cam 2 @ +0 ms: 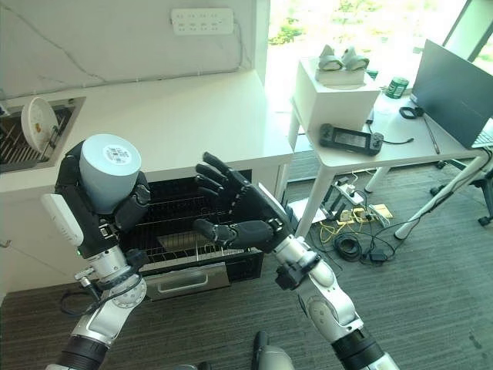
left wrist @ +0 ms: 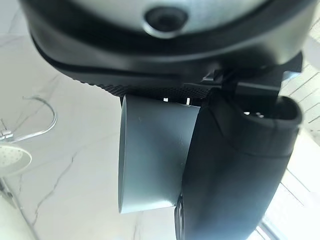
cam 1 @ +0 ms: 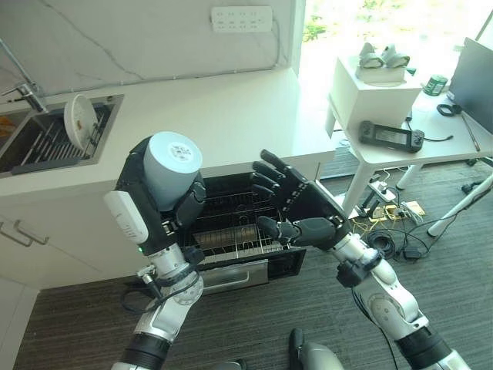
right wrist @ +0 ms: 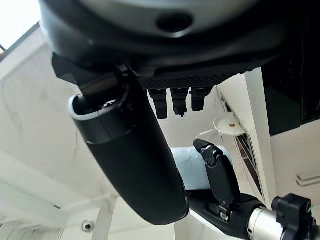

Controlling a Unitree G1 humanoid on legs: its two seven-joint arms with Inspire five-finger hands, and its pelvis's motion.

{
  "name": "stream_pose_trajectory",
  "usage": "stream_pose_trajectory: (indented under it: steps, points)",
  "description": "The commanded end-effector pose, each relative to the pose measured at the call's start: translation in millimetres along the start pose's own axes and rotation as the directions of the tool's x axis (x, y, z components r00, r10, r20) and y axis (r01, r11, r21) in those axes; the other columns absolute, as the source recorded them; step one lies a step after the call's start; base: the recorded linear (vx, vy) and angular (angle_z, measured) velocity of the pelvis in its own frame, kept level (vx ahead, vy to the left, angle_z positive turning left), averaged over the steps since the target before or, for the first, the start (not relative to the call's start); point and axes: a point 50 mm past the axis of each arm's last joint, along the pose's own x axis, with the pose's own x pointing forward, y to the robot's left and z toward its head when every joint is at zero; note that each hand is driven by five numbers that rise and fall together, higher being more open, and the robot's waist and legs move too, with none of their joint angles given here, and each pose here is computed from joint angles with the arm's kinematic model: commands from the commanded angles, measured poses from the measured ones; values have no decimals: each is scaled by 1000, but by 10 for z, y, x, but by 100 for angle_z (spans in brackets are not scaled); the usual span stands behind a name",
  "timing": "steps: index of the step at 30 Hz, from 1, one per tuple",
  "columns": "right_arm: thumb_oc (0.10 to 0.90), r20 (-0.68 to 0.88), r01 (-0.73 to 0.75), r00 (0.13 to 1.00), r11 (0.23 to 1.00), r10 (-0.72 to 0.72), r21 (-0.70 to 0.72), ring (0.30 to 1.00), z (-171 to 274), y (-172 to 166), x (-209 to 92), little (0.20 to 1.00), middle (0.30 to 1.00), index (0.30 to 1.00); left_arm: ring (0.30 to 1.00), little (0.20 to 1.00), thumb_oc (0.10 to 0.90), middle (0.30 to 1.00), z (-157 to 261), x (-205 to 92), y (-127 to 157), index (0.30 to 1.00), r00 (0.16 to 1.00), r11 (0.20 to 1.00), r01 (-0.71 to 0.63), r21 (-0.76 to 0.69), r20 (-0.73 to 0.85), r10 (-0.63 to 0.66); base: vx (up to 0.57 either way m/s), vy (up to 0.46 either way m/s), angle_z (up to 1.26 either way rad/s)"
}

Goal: Place the dishes in the dishwasher.

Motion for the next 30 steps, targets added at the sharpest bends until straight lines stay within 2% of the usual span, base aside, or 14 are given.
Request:
stream_pose_trajectory:
  steps: [1,7,13,20,30]
  points:
    - [800,225,-66,972,997,74,-42,900,380,157,252,900,900,900,300,300,400,300,220,346,-24,300,978,990,-89,-110,178,108,18,-49,20]
    - [800,218,-42,975,999,41,-2,900,388,215,485,900,900,900,300,300,400,300,269,334,-146,300,986,986,-41,-163,153,66,12,-42,5]
    - [800,219,-34,975,999,28,23,900,395,240,568,900,900,900,300,300,400,300,324,255,-200,300,989,979,37,-203,150,-6,1,-25,5]
    - [800,251,-3,968,1000,6,-11,900,452,247,687,900,900,900,300,300,400,300,417,185,-264,300,980,962,115,-250,184,-69,-2,-16,9]
    - [800,243,2,970,1000,6,-30,900,490,262,818,900,900,900,300,300,400,300,465,178,-329,300,974,952,154,-266,204,-100,0,-1,0]
